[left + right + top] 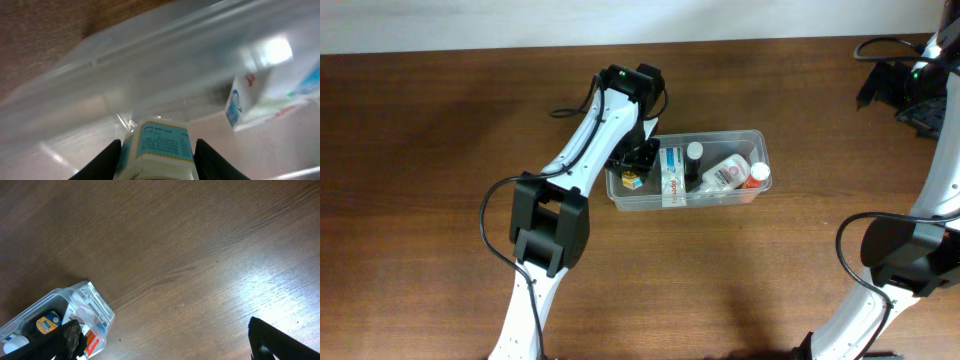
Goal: Pack container
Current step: 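Carry the amber jar right and lower it into the container, then open the left gripper to release the amber jar in the container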
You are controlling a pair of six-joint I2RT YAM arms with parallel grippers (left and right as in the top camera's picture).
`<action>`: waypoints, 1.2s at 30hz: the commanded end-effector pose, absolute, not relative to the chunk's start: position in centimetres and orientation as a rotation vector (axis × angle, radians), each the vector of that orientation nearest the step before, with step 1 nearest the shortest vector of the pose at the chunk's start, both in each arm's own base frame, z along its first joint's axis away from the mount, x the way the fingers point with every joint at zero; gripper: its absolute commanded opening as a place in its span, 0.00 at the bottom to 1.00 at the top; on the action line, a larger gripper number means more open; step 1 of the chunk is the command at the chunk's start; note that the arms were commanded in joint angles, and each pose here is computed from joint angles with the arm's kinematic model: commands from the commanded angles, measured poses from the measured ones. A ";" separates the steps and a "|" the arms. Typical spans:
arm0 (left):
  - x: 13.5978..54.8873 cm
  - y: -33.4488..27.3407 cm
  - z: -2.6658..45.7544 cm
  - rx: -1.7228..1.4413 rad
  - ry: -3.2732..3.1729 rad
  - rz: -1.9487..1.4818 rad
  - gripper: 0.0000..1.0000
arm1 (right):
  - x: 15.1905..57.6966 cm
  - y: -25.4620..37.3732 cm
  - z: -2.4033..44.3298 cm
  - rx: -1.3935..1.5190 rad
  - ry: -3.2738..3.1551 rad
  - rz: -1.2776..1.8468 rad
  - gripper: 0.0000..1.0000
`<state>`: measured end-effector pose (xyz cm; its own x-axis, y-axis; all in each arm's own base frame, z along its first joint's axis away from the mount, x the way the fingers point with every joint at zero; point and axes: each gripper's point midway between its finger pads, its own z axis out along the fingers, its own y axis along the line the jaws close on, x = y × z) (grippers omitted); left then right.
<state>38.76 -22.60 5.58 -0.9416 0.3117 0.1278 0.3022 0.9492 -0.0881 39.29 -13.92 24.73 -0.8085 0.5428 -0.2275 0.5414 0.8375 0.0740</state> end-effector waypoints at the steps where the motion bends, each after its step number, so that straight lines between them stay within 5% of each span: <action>1: 38.6 -23.0 6.0 -0.461 -2.970 0.148 0.45 | 38.8 -14.0 25.5 0.848 2.758 0.005 0.98; 36: 40.5 -23.7 5.9 -0.483 -3.052 0.167 0.46 | 38.8 -14.0 25.5 0.848 2.758 0.005 0.98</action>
<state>40.30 -23.69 4.89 -0.9474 0.3151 0.0559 0.3074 0.9446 -0.1150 39.29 -13.92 24.73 -0.8085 0.5428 -0.2275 0.5414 0.8375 0.0740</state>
